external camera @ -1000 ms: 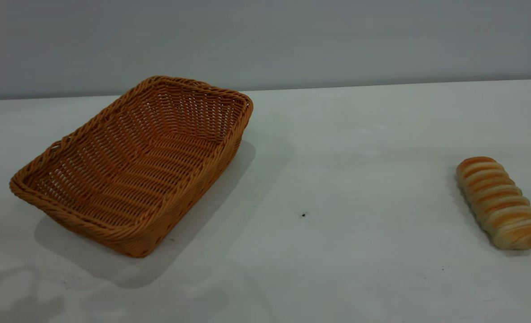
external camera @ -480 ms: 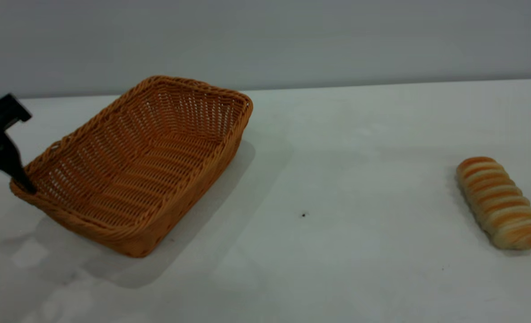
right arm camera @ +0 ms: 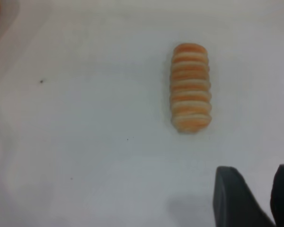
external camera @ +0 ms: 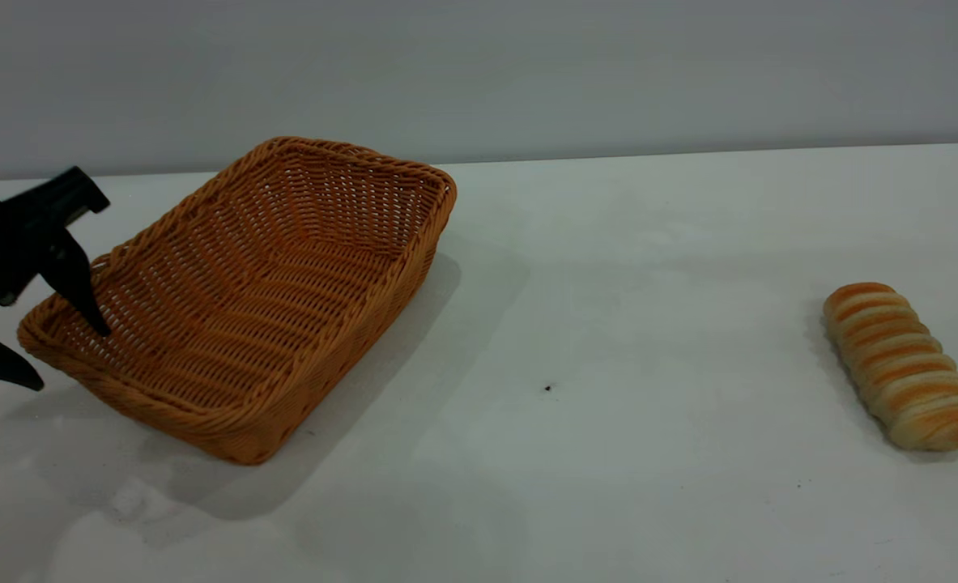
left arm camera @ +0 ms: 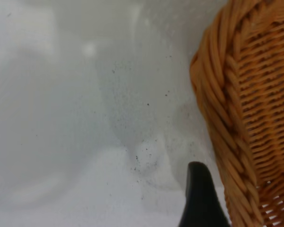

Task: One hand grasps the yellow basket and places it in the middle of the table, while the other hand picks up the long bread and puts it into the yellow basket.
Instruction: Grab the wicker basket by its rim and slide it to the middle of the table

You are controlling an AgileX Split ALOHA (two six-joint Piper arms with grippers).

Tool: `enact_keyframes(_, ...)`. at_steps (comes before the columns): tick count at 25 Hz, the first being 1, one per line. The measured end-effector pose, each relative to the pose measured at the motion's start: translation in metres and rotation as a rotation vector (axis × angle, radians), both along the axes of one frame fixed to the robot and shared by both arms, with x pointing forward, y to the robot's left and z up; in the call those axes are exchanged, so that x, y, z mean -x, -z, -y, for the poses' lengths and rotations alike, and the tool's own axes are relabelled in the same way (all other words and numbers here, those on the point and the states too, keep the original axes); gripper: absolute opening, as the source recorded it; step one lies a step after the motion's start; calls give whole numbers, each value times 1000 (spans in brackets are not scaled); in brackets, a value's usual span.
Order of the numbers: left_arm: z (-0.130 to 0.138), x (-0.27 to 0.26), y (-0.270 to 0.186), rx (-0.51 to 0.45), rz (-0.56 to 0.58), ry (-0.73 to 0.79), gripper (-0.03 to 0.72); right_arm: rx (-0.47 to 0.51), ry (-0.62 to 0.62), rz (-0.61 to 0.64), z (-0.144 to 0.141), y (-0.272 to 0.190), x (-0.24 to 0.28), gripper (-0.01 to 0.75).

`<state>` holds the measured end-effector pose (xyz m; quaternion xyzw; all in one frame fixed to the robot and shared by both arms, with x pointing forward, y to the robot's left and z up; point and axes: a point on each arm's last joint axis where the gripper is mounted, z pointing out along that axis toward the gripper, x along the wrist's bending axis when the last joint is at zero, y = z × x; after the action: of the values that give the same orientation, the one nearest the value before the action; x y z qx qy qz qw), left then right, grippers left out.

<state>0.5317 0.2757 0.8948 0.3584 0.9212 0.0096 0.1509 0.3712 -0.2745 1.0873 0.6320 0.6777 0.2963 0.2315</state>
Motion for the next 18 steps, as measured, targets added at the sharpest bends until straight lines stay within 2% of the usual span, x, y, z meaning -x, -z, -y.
enact_keyframes(13,2,-23,30,9,-55,-20,503,3,-3,-4,-2,4,-11,238)
enact_keyframes(15,3,-24,35,23,-64,-44,459,3,-3,-4,-2,4,-11,238)
enact_keyframes(18,4,-24,41,34,-82,-64,323,3,-3,-4,-2,4,-11,238)
